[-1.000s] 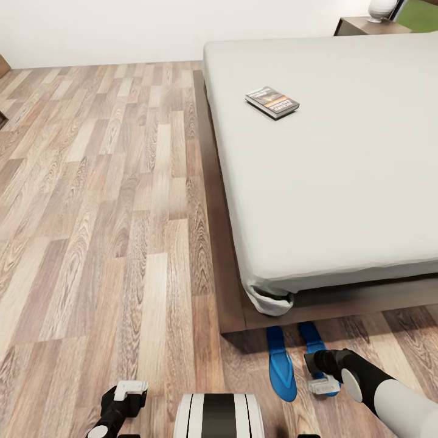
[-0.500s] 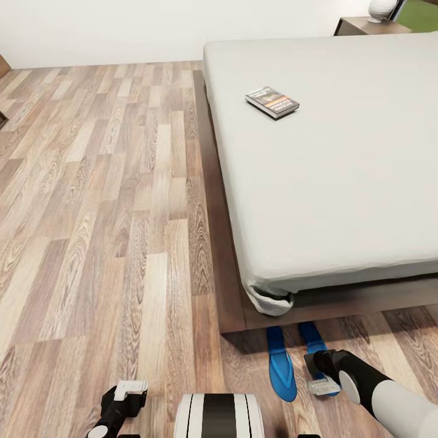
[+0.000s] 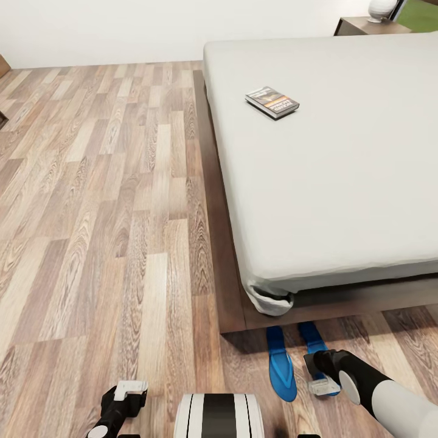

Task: In the bedroom, move the book from the bed onto either nightstand, and place the two sandals side by side next to the bed.

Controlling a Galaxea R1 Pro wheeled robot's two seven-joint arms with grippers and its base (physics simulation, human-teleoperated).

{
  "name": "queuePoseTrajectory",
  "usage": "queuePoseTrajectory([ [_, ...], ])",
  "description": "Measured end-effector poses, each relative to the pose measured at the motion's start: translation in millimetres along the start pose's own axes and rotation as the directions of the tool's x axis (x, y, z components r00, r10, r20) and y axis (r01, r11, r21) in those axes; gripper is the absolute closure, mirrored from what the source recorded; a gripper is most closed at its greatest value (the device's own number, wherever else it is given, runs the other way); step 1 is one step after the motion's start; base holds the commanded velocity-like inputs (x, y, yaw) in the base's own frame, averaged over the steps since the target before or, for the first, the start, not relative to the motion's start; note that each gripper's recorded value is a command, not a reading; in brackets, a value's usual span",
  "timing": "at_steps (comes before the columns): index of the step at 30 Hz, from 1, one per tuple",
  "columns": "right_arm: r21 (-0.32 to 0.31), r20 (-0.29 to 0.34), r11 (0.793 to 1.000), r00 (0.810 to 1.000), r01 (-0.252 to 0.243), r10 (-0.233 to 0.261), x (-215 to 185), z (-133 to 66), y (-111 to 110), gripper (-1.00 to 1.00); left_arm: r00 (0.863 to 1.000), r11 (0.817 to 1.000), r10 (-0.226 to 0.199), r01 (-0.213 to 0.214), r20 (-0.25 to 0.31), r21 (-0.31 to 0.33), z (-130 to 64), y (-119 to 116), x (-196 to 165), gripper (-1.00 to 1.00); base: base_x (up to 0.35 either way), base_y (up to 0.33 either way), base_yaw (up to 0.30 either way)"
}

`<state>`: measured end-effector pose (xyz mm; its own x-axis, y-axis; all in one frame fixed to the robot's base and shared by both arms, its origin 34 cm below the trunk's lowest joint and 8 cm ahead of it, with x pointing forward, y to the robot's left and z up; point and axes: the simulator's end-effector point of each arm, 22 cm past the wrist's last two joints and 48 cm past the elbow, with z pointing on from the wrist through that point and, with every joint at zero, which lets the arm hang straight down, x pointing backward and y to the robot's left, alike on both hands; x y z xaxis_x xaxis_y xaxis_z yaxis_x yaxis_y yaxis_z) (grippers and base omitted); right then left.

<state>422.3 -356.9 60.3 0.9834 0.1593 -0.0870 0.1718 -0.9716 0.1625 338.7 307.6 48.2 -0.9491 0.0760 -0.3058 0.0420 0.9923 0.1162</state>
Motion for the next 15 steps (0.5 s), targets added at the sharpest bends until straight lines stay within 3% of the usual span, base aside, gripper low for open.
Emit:
queuePoseTrajectory([
  [15, -0.009, -0.022, 1.0, 1.0, 0.02, -0.02, -1.0, 2.7, 2.3, 1.0, 1.0, 1.0, 0.002, -0.002, -0.001, 0.0, -0.1, 0.2, 0.4, -1.0, 0.0, 0.0, 0.0],
])
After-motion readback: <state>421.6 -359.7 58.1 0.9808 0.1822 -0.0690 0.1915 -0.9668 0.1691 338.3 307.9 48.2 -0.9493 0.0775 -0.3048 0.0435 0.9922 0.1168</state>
